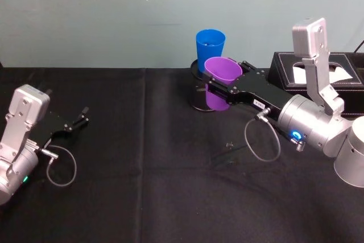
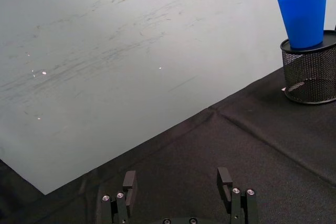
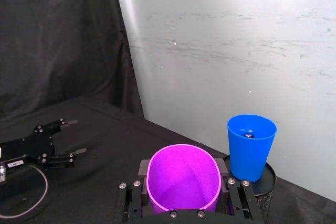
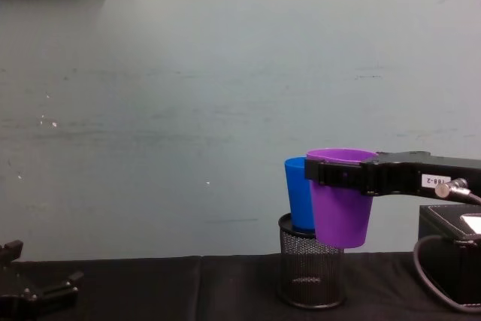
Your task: Pick up one cup with a gripper and tap it against the other cup.
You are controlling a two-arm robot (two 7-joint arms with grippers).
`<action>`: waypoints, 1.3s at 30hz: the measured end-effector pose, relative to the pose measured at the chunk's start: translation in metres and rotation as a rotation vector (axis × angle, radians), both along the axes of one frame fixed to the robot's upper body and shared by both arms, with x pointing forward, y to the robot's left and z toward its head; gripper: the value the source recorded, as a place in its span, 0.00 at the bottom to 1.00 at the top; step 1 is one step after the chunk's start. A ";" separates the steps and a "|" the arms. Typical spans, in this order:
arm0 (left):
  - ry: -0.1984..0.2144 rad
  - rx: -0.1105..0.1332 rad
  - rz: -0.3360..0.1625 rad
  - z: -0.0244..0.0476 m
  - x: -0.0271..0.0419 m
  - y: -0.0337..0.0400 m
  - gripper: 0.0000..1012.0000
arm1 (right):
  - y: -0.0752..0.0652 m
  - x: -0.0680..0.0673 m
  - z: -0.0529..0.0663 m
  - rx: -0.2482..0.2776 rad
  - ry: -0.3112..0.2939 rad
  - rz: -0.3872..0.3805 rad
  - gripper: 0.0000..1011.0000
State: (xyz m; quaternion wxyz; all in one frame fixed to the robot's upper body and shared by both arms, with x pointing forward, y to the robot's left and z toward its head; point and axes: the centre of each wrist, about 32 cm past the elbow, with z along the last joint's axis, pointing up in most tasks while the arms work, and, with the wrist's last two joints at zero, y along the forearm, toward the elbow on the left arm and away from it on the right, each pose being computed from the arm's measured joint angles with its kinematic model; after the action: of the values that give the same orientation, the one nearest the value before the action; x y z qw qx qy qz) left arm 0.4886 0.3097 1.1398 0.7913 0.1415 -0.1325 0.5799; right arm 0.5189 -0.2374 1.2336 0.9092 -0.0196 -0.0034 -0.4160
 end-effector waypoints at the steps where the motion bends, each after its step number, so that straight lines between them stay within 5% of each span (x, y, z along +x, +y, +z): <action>1: 0.000 0.000 0.000 0.0000 0.0000 0.0000 0.99 | 0.000 0.000 0.000 0.000 0.000 0.000 0.72; 39: 0.000 0.000 0.000 0.0000 0.0000 0.0000 0.99 | 0.000 0.000 0.000 0.000 0.000 0.000 0.72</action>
State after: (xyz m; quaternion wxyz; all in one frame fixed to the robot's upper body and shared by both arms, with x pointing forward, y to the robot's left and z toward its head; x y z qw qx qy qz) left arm 0.4886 0.3097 1.1398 0.7913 0.1415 -0.1325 0.5799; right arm 0.5189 -0.2373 1.2336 0.9092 -0.0196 -0.0034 -0.4159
